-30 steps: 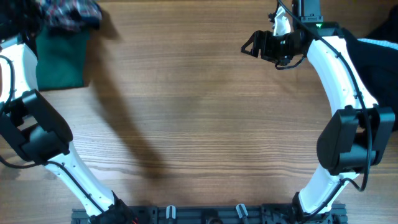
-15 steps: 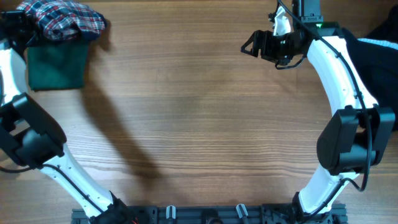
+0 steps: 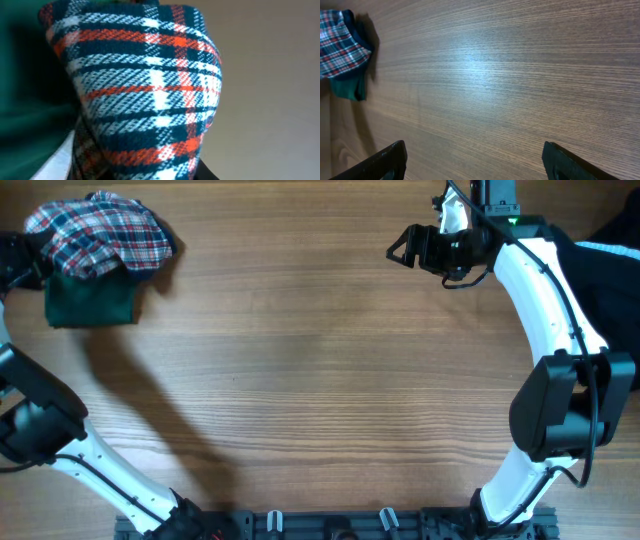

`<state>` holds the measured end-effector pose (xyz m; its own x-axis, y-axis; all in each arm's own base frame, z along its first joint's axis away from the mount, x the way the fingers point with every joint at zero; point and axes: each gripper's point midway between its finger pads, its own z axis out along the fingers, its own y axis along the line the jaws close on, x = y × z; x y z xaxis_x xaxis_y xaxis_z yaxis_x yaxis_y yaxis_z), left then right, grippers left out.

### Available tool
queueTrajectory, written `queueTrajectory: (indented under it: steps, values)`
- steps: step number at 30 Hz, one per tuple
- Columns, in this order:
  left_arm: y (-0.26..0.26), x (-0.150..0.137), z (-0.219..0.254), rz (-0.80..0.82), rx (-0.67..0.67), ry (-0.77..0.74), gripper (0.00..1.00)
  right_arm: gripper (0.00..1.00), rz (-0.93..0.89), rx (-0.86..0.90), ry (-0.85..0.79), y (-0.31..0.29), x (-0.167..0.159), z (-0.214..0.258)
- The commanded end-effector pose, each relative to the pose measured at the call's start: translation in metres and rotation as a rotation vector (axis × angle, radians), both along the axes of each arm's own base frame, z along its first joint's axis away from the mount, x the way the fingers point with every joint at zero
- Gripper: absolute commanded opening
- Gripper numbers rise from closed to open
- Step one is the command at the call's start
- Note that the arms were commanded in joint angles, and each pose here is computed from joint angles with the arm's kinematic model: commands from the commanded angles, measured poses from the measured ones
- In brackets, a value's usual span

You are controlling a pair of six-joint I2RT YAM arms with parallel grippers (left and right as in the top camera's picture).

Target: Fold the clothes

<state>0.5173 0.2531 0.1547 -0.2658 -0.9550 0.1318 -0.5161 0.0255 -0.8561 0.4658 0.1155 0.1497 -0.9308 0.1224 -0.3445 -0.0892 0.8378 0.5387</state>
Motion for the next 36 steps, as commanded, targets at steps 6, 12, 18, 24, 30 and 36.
queueTrajectory:
  steps: [6,12,18,24,30,36]
  values:
    - [0.023,-0.022,-0.021,-0.006,0.29,0.135,0.61,0.88,0.024,0.047,-0.009,0.009,0.0,0.008]
    - [0.049,-0.06,-0.055,-0.007,0.507,0.385,0.69,0.88,0.024,0.047,-0.009,0.009,0.0,0.008]
    - [0.078,-0.102,-0.071,0.048,0.661,0.635,0.59,0.88,0.025,0.047,-0.011,0.01,0.0,0.008]
    - [0.083,-0.108,-0.072,0.021,0.724,0.678,0.13,0.88,0.031,0.045,-0.016,0.011,0.0,0.008]
    - [0.051,-0.075,-0.064,-0.162,0.836,0.584,0.07,0.88,0.077,-0.004,-0.057,0.028,0.001,0.007]
    - [0.013,-0.04,-0.023,-0.204,0.985,0.494,0.05,0.88,0.08,-0.014,-0.088,0.036,0.006,0.009]
